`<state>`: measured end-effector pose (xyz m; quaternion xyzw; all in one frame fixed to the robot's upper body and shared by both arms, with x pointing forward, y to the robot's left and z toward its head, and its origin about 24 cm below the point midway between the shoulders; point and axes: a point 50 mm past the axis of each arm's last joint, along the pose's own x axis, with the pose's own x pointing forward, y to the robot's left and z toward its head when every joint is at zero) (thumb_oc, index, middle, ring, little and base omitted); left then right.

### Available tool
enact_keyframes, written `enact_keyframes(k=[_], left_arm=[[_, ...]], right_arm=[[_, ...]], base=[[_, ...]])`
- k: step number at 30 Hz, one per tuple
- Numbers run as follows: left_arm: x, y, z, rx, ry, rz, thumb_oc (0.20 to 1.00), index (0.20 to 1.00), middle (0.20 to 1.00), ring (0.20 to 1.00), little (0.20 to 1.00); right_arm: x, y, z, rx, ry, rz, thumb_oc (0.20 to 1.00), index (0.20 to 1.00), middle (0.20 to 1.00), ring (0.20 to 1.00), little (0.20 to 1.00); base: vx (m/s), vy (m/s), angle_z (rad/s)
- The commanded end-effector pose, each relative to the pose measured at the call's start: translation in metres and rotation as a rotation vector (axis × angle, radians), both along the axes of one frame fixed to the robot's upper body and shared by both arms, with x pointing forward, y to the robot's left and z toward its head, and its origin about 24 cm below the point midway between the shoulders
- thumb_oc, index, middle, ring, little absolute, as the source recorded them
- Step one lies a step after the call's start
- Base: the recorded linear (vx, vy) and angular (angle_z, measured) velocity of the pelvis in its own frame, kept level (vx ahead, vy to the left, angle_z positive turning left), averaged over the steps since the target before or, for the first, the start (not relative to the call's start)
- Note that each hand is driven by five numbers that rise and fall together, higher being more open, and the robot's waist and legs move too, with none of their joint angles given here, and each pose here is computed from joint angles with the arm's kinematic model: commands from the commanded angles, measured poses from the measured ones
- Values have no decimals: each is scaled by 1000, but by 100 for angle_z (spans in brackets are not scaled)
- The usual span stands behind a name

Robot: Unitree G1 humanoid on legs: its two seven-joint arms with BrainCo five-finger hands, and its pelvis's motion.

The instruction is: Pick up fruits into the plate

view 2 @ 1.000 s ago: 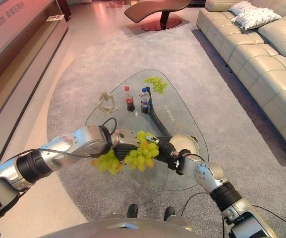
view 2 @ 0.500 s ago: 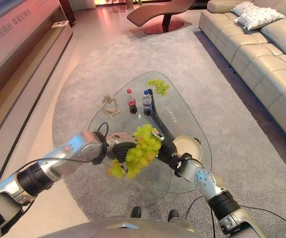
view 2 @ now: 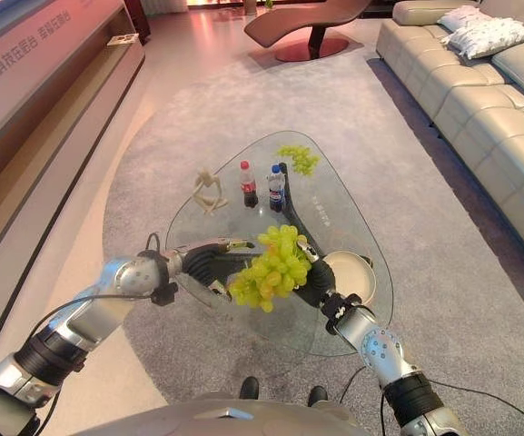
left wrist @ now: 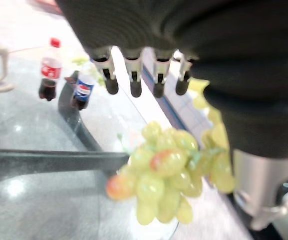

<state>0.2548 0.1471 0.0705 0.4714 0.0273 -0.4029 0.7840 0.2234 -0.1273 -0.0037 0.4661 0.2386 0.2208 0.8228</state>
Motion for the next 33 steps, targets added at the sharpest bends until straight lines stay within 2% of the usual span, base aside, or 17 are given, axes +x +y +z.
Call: enact_keyframes(k=[1, 8, 13, 17, 20, 24, 29, 33], left_arm=[[11, 8, 13, -154, -41, 103, 1000, 1000, 1000, 1000, 1000], [5, 24, -7, -357, 39, 288, 1000, 1000, 1000, 1000, 1000], [-13, 47, -48, -461, 154, 520, 1000, 1000, 1000, 1000, 1000], [-25, 63, -72, -487, 211, 660, 1000, 1000, 1000, 1000, 1000], [-46, 84, -106, -500, 291, 843, 1000, 1000, 1000, 1000, 1000], [-59, 95, -133, -507, 335, 1006, 1000, 1000, 1000, 1000, 1000], [-68, 96, -158, -469, 374, 1128, 1000, 1000, 1000, 1000, 1000], [-71, 95, -168, -451, 406, 1165, 1000, 1000, 1000, 1000, 1000]], right_arm=[[18, 6, 31, 193, -154, -63, 200, 200, 200, 200, 200], [16, -3, 29, 219, -166, -127, 200, 200, 200, 200, 200], [13, -15, 25, 222, -181, -209, 200, 200, 200, 200, 200], [14, -26, 25, 215, -194, -257, 200, 200, 200, 200, 200], [14, -41, 23, 197, -216, -311, 200, 200, 200, 200, 200], [18, -50, 20, 159, -237, -362, 200, 200, 200, 200, 200], [31, -67, 24, 97, -267, -403, 200, 200, 200, 200, 200], [42, -84, 33, 36, -299, -437, 200, 200, 200, 200, 200]], base=[[0, 0, 0], [38, 9, 0], [40, 5, 0], [28, 3, 0], [0, 0, 0], [0, 0, 0], [-42, -22, 1], [-84, -28, 4]])
